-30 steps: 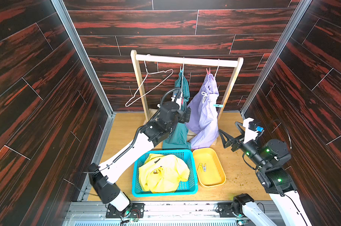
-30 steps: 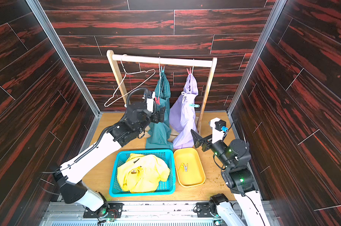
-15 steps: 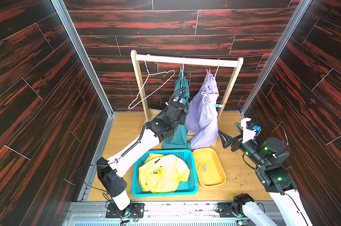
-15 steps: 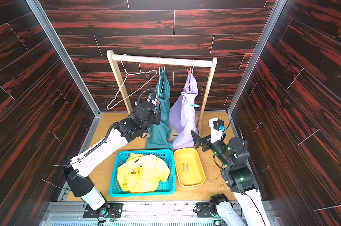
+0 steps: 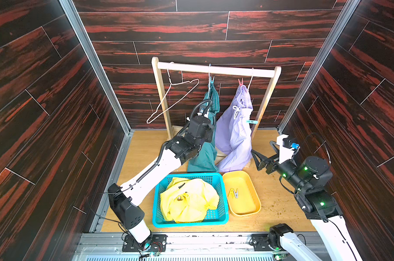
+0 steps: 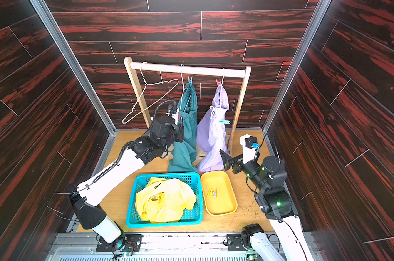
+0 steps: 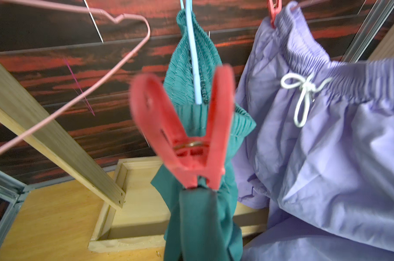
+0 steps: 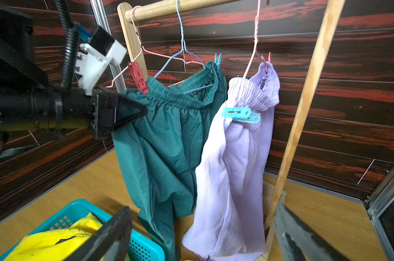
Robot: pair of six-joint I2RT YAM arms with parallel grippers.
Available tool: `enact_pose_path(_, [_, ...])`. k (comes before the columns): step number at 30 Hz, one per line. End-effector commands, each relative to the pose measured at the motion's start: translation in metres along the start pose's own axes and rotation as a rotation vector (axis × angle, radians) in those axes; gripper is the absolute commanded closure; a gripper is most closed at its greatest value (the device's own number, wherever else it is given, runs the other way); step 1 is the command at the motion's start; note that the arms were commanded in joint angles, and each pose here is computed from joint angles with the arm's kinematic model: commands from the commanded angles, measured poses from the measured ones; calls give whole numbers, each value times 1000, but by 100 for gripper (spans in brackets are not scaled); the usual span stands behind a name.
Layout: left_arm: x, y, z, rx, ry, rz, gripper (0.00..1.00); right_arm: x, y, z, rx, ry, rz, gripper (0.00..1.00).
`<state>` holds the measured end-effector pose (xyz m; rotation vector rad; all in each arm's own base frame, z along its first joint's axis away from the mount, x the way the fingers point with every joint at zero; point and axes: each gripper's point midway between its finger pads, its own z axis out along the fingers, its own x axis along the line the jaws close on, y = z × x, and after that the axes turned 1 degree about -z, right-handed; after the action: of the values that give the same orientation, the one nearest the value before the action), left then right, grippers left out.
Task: Remove the clothespins securing shorts to the hanger
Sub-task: Pick up the hanger from the clothesline.
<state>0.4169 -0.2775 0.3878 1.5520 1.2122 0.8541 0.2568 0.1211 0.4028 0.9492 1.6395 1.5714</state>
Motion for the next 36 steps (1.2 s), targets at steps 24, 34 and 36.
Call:
enact_pose_path(24, [23, 38, -101, -510, -148, -13, 100, 18, 55, -7, -63, 105, 289, 2])
enact_pose_path(34, [14, 17, -124, -572, -280, -37, 100, 17, 73, 8, -25, 102, 403, 2])
enact_pose_path(36, [13, 12, -126, -561, -295, -25, 100, 18, 75, 9, -13, 78, 399, 1])
